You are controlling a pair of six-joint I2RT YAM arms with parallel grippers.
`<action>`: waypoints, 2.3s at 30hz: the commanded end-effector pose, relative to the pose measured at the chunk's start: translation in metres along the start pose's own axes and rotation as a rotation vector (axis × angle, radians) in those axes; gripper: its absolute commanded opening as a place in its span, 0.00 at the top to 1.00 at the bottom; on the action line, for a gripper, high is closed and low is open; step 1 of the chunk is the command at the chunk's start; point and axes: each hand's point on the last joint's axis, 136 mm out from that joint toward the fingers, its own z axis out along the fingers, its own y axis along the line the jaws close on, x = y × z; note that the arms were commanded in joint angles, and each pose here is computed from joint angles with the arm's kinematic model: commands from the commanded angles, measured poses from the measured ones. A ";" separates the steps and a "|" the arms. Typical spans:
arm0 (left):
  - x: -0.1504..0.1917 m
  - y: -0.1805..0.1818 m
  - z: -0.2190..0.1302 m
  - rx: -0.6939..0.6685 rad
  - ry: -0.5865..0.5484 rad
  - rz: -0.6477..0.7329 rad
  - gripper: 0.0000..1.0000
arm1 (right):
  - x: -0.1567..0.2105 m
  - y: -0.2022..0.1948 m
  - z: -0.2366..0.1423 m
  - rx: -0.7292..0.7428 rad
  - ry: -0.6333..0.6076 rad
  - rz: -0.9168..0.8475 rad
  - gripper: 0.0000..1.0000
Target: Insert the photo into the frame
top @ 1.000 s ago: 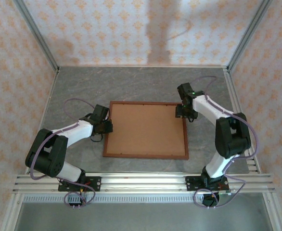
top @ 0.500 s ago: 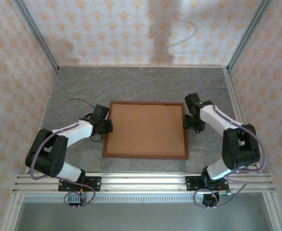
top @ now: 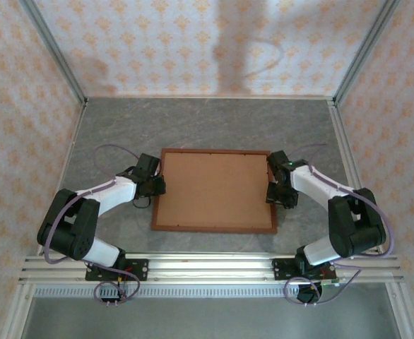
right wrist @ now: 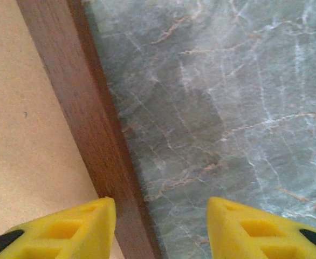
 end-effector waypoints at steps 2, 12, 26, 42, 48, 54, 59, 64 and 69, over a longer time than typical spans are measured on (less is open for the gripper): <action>0.033 0.006 0.012 -0.016 0.120 -0.007 0.87 | 0.000 0.007 0.007 -0.010 0.005 0.007 0.52; 0.034 0.006 0.013 -0.014 0.124 -0.006 0.87 | 0.005 0.028 0.016 -0.044 0.019 -0.029 0.54; 0.035 0.005 0.014 -0.014 0.129 -0.002 0.87 | 0.011 0.038 0.024 -0.011 0.019 -0.139 0.51; 0.034 0.005 0.011 -0.015 0.125 -0.001 0.87 | -0.053 0.030 -0.041 -0.126 -0.152 -0.061 0.42; 0.034 0.002 0.008 -0.004 0.123 -0.001 0.87 | -0.078 0.031 -0.021 -0.195 -0.110 -0.006 0.46; 0.037 -0.001 0.006 0.005 0.123 -0.005 0.87 | -0.082 0.027 -0.003 -0.181 -0.069 0.000 0.55; 0.036 -0.001 0.005 0.007 0.120 -0.006 0.87 | -0.079 0.028 0.006 -0.188 -0.048 -0.003 0.61; 0.036 -0.002 0.003 0.010 0.119 -0.009 0.86 | -0.079 0.029 0.012 -0.181 -0.032 -0.011 0.72; 0.026 -0.004 -0.006 0.009 0.091 -0.006 0.77 | -0.083 0.020 0.012 -0.124 -0.048 -0.026 0.79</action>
